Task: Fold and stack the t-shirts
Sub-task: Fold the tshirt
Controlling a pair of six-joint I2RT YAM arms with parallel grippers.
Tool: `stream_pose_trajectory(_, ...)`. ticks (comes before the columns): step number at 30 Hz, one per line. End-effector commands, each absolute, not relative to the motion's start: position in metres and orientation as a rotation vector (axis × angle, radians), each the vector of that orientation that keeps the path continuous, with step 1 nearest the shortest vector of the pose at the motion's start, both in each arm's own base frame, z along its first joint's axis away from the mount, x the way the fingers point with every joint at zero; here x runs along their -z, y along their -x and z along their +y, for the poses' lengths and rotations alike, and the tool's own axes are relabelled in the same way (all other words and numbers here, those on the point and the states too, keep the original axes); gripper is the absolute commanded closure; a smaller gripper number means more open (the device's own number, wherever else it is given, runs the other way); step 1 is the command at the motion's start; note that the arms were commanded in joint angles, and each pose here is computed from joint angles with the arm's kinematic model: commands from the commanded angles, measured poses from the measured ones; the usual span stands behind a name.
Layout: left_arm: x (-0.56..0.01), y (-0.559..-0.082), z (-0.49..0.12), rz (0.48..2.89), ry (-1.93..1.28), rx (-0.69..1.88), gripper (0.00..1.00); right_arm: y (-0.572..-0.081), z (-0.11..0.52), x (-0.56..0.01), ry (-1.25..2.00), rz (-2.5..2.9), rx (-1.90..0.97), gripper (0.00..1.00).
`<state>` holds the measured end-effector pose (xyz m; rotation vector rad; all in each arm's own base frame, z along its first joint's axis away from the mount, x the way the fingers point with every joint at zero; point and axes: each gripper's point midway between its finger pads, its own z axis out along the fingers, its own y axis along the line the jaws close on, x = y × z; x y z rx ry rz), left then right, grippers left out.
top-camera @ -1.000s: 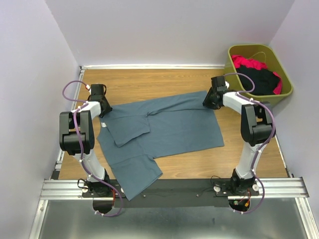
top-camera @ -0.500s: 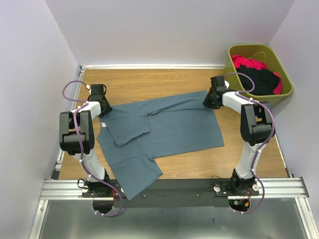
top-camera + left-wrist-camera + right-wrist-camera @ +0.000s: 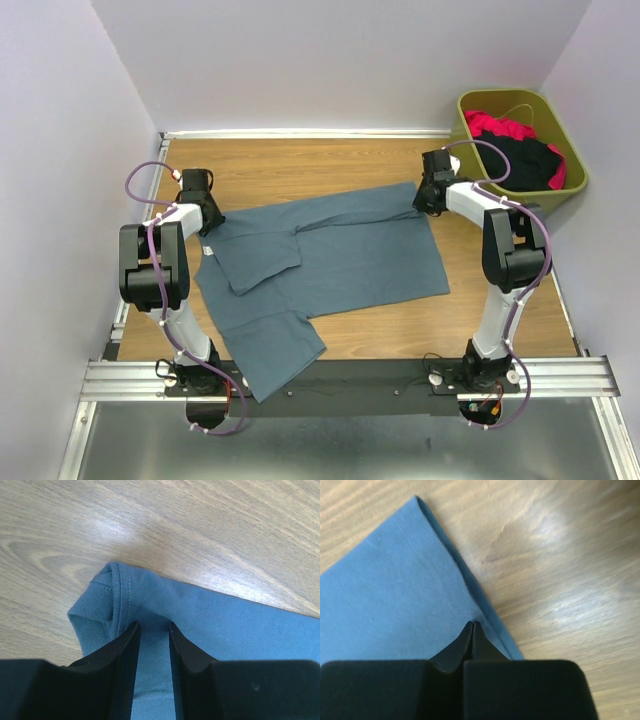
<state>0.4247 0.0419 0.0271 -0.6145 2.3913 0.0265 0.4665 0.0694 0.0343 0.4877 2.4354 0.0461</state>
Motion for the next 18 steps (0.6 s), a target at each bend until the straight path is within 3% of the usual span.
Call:
stream_pose_trajectory(1,-0.016,-0.409,0.052,2.445,0.625,-0.092,0.62,-0.478,0.054,-0.059,-0.436,2.377,0.062,1.00)
stream_pose_trajectory(9,-0.015,-0.408,0.052,2.449,0.628,-0.096,0.62,-0.474,0.058,-0.053,-0.382,2.417,0.047,0.99)
stream_pose_trajectory(15,-0.019,-0.410,0.048,2.440,0.618,-0.062,0.55,-0.468,0.060,-0.044,-0.377,2.448,0.038,0.87)
stream_pose_trajectory(18,-0.026,-0.415,0.043,2.421,0.603,-0.021,0.48,-0.473,0.065,-0.057,-0.361,2.431,0.006,0.76)
